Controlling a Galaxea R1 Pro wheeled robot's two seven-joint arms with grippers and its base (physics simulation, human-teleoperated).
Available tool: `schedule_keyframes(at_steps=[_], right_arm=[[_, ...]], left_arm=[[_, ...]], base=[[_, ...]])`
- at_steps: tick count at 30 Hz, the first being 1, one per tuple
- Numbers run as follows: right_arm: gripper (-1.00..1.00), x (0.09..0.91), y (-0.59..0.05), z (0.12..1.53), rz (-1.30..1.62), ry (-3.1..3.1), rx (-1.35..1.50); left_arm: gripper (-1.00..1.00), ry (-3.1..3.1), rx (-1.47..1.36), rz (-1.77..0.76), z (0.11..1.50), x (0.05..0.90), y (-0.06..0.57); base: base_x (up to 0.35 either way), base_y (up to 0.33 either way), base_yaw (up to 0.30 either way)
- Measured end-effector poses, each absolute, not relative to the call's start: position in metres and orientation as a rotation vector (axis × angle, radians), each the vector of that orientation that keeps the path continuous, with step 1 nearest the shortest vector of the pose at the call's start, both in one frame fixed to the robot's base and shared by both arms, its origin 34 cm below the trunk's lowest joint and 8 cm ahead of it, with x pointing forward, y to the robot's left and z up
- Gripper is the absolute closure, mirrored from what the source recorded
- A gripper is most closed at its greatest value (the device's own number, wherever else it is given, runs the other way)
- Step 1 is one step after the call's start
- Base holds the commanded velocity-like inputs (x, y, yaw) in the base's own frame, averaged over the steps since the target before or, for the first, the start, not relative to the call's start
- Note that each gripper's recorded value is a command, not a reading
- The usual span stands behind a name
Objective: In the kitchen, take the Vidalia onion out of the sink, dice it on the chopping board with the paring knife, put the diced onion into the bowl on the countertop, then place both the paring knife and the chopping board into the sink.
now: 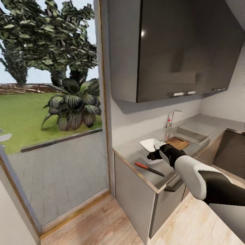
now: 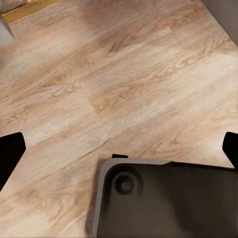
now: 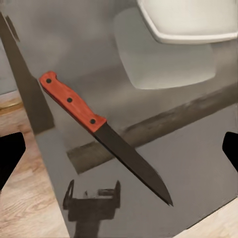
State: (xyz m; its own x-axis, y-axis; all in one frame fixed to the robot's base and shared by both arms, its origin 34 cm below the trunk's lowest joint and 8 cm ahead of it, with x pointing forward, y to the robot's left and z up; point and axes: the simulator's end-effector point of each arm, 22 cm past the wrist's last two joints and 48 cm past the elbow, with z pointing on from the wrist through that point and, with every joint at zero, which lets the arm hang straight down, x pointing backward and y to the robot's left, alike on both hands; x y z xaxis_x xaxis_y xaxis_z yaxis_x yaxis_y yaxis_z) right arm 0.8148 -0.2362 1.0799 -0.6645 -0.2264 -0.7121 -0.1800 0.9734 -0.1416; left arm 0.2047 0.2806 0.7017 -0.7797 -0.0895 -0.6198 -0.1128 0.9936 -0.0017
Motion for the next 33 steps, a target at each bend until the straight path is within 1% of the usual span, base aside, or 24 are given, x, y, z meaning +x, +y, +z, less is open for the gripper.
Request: schedule_keyframes(at_steps=[22,33], right_arm=[[-1.0,0.813,-0.236,1.096,-0.077,2.29,-0.281],[-1.0,0.812,-0.236,1.104,-0.077,2.279,-0.28]], left_arm=[[-1.0,2.448,-0.141,0.045,0.704,0.211,0.281],[-1.0,2.437,-0.141,0.044,0.705,0.215,0.281]], base=[[0.173,0.253,-0.158],[0.03,0.036,-0.166]])
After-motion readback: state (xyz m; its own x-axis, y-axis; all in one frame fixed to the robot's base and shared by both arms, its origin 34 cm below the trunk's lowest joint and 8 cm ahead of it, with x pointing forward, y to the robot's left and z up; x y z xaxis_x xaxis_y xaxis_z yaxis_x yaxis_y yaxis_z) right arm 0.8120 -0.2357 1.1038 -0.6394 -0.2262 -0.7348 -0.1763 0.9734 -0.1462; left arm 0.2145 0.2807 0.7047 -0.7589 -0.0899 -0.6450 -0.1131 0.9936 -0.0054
